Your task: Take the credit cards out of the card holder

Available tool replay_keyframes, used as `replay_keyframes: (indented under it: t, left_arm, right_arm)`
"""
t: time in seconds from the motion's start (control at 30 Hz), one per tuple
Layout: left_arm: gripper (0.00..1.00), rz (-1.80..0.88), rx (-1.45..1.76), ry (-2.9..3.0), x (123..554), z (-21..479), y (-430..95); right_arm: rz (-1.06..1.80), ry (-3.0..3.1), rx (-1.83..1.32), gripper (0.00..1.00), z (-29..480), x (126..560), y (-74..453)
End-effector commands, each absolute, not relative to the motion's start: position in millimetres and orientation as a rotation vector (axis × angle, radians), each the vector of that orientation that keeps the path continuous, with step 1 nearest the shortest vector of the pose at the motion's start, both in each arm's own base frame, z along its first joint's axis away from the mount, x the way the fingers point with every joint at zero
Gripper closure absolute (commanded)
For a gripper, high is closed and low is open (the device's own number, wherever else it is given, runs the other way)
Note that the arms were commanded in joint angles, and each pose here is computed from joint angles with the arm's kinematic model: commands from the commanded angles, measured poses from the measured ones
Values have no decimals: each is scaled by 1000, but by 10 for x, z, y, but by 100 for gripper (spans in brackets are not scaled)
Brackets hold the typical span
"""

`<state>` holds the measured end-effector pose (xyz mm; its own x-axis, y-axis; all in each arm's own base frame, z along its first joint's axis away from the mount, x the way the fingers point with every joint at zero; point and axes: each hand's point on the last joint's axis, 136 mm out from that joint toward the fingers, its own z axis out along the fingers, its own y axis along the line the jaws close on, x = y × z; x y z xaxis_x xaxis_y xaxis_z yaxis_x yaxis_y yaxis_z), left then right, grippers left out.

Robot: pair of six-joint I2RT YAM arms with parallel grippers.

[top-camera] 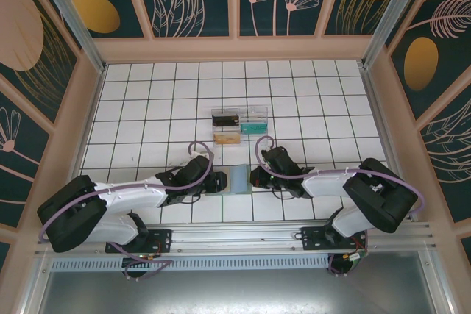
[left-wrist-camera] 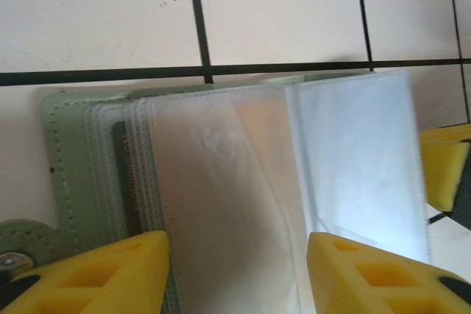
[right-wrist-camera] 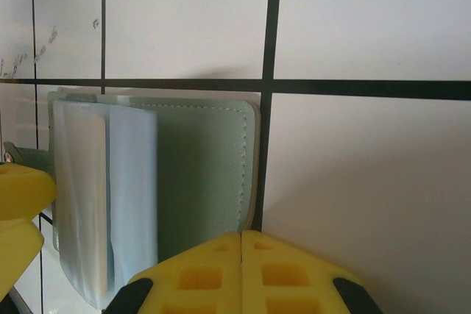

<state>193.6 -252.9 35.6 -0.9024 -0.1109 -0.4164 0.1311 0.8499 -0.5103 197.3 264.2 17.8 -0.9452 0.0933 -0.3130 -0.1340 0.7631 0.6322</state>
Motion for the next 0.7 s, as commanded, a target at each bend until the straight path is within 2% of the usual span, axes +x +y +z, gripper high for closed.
replay_keyframes:
  t: [0.0, 0.4, 0.5, 0.67]
  left_arm:
    - [44, -849, 51, 2587, 1865, 376, -2638]
    - [27, -931, 70, 2544, 1832, 463, -2681]
    - [27, -940, 67, 2550, 1826, 438, -2697]
    - [28, -788, 32, 2559, 1906, 439, -2523]
  right_arm:
    - [971, 2641, -56, 100, 158, 1961, 2686]
    - [969, 2646, -55, 100, 139, 1962, 2695]
    - [967, 2648, -54, 100, 136, 1959, 2691]
    - [964, 2647, -56, 100, 141, 1956, 2689]
